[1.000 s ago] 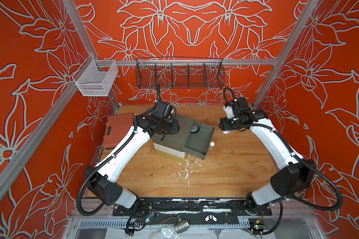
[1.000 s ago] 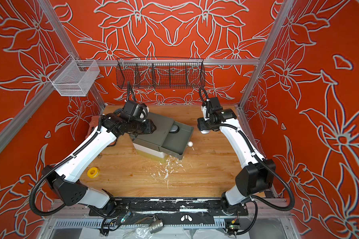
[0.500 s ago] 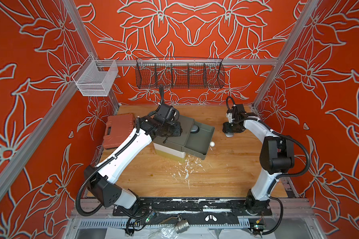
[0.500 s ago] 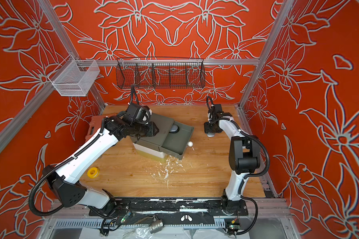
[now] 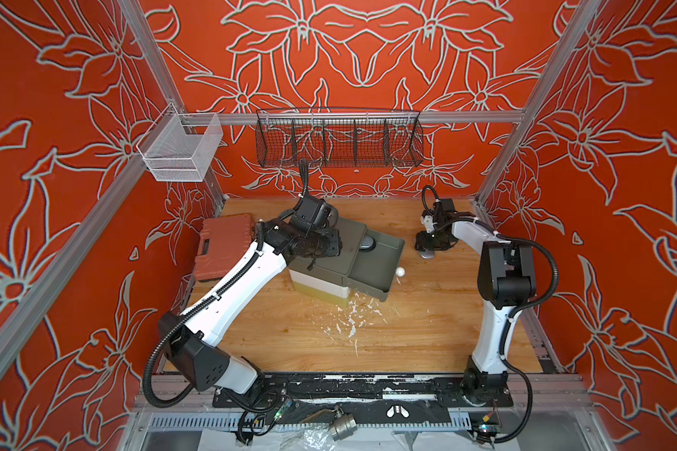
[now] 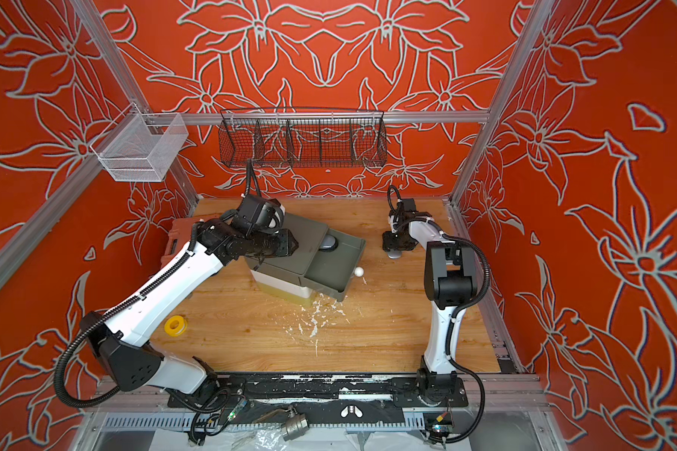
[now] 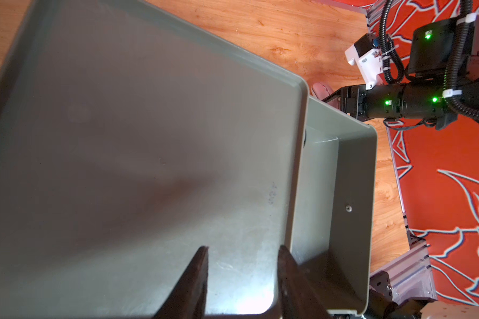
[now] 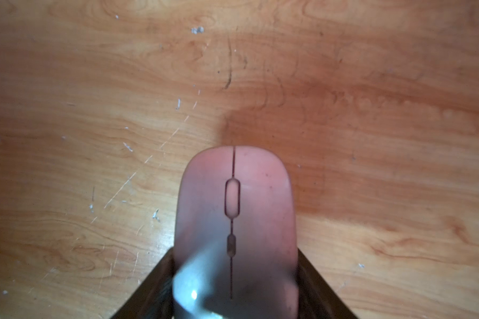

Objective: Take the mice out of the drawer
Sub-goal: Place the mouse at the center of the board.

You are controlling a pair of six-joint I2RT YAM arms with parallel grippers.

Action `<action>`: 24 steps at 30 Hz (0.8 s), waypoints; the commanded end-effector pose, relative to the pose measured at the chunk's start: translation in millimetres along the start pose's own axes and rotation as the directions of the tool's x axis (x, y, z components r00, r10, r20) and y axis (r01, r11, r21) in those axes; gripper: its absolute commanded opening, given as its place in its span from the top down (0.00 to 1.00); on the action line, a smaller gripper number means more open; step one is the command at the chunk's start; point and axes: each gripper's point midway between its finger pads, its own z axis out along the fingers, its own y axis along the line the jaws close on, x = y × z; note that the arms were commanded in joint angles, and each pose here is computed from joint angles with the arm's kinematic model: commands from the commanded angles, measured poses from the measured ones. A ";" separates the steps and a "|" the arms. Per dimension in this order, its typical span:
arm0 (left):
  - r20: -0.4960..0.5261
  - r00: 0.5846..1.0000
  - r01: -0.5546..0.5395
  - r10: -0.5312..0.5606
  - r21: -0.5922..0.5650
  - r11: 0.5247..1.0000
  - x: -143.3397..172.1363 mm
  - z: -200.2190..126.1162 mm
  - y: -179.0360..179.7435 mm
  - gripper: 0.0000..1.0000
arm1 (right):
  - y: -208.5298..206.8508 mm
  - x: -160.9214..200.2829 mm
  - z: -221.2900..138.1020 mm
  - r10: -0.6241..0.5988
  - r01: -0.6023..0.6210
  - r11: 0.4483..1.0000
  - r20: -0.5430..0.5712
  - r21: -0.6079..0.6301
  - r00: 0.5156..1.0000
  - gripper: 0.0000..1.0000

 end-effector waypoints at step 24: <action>0.099 0.992 -0.067 0.073 -0.070 0.995 -15.8 -33.0 9.4 0.54 | 10.0 -7.0 -97.0 0.062 -0.063 0.998 0.139 0.004 0.988 0.20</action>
